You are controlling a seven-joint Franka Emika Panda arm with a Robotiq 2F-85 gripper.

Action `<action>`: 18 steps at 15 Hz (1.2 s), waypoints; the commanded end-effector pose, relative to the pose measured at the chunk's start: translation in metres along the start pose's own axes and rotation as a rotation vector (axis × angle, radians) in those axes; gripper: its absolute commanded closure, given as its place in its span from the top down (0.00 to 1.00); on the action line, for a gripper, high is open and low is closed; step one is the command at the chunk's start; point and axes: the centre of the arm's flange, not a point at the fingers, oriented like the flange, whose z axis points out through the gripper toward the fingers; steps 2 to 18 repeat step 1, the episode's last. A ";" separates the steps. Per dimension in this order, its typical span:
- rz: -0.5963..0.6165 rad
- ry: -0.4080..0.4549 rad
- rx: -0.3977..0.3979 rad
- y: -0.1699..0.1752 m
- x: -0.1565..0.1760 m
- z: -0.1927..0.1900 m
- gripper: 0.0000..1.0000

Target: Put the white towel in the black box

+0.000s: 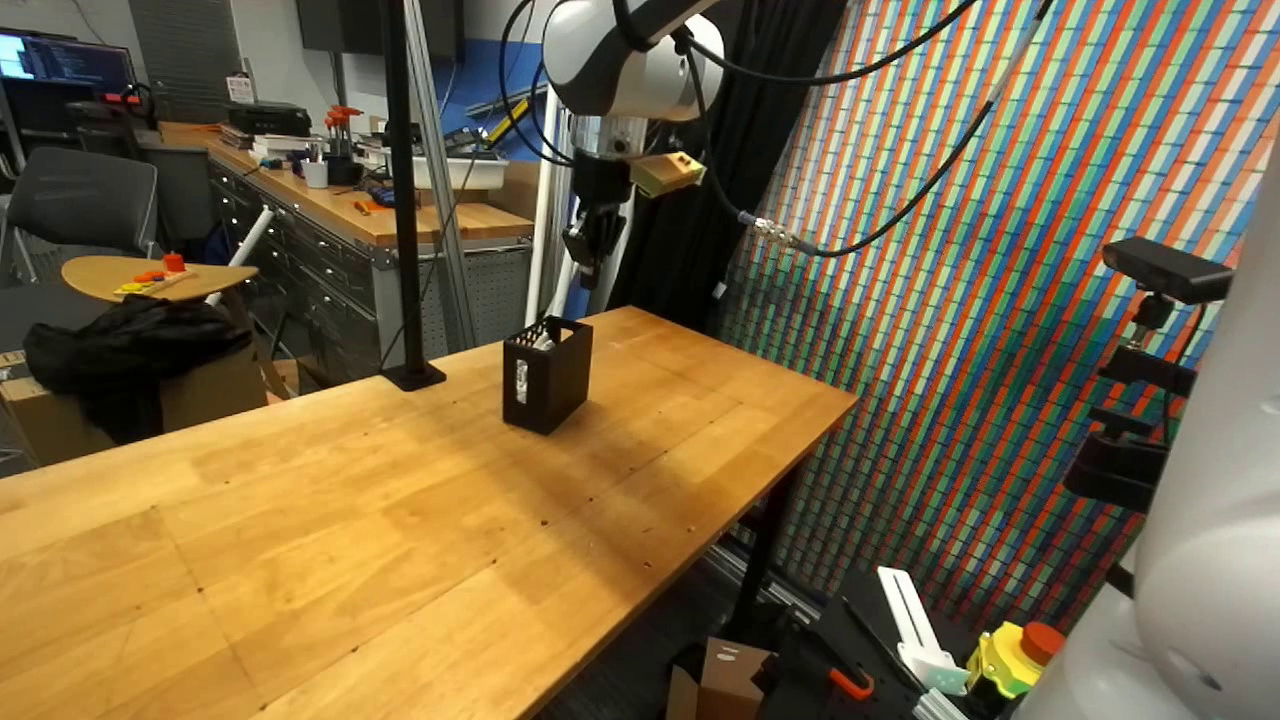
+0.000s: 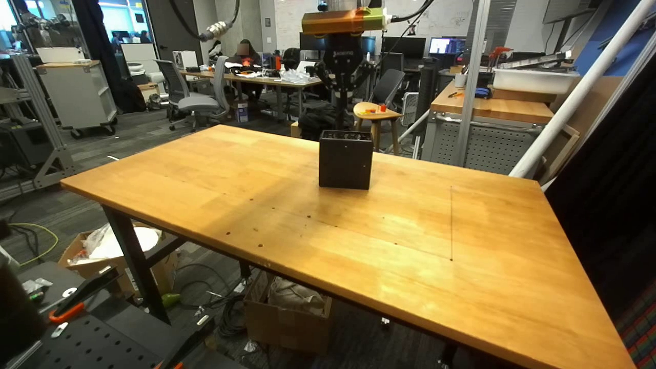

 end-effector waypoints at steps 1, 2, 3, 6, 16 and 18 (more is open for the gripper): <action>0.000 0.000 0.000 0.000 0.000 0.000 0.02; 0.000 0.000 0.000 0.000 0.000 0.000 0.02; 0.000 0.000 0.000 0.000 0.000 0.000 0.02; 0.000 0.000 0.000 0.000 0.000 0.000 0.02; 0.000 0.000 0.000 0.000 0.000 0.000 0.02; 0.000 0.000 0.000 0.000 0.000 0.000 0.02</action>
